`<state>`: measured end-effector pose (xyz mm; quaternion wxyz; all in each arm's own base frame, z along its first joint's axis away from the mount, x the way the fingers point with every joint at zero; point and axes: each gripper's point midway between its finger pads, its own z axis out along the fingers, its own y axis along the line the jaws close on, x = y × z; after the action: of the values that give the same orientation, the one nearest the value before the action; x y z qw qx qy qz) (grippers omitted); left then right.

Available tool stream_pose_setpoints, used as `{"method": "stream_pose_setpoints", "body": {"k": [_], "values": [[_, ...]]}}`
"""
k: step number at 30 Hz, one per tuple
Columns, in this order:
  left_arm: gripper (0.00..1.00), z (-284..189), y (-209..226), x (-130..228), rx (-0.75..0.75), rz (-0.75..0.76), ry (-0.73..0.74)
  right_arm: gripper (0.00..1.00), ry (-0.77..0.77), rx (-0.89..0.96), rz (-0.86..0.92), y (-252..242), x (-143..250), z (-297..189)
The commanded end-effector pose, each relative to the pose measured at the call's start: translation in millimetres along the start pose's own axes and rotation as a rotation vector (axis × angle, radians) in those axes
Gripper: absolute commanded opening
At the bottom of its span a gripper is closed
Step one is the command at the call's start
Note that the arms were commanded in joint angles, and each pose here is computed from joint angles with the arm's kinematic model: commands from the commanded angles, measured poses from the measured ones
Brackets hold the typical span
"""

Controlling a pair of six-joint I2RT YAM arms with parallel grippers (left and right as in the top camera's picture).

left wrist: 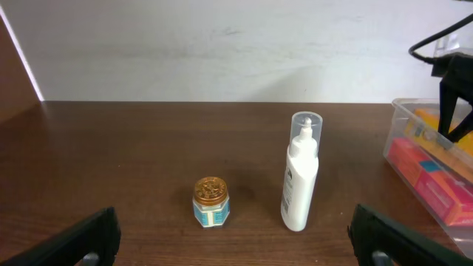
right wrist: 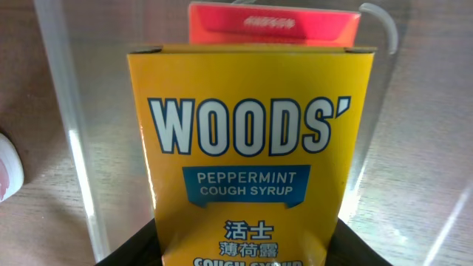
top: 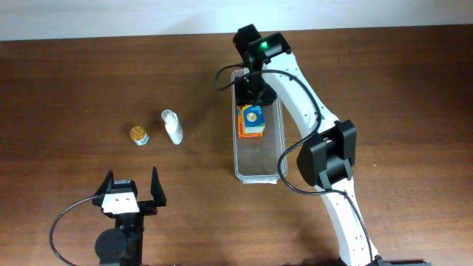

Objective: Pack container
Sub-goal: 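Carry the WOODS' box into the container beside the orange box, release, then move the right gripper to the white Panadol box and grasp it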

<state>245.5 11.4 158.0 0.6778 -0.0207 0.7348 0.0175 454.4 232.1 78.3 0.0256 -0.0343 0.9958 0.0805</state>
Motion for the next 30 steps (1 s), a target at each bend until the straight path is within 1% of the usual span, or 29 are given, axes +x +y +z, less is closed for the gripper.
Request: {"method": "stream_pose_setpoints", "body": {"k": [1, 7, 9, 11, 18, 20, 22, 27, 30], "values": [[0.99, 0, -1, 2, 0.009, -0.007, -0.001, 0.49, -0.039, -0.011, -0.012, 11, -2, -13], [0.99, 0, -1, 2, 0.009, -0.007, -0.001, 0.49, -0.041, -0.013, 0.013, 11, -2, -13], [0.99, 0, -1, 2, 0.009, -0.007, -0.001, 0.56, -0.041, -0.013, 0.012, 11, -2, -13], [0.99, 0, -1, 2, 0.009, -0.007, -0.001, 0.58, -0.044, -0.014, 0.012, 11, -3, -13], [0.99, 0, -1, 2, 0.010, -0.007, -0.001, 0.60, -0.050, -0.013, 0.011, 11, -4, -13], [0.99, 0, -1, 2, 0.009, -0.007, -0.001, 0.62, -0.052, -0.012, 0.010, 10, -5, -14], [0.99, 0, -1, 2, 0.009, -0.007, -0.001, 0.63, -0.058, -0.014, 0.016, 7, -7, -16], [0.99, 0, -1, 2, 0.009, -0.007, -0.001, 0.63, -0.154, -0.046, 0.041, -1, -30, -48], [0.99, 0, -1, 2, 0.009, -0.007, -0.001, 0.63, -0.229, -0.067, 0.053, -6, -42, -79]]}}
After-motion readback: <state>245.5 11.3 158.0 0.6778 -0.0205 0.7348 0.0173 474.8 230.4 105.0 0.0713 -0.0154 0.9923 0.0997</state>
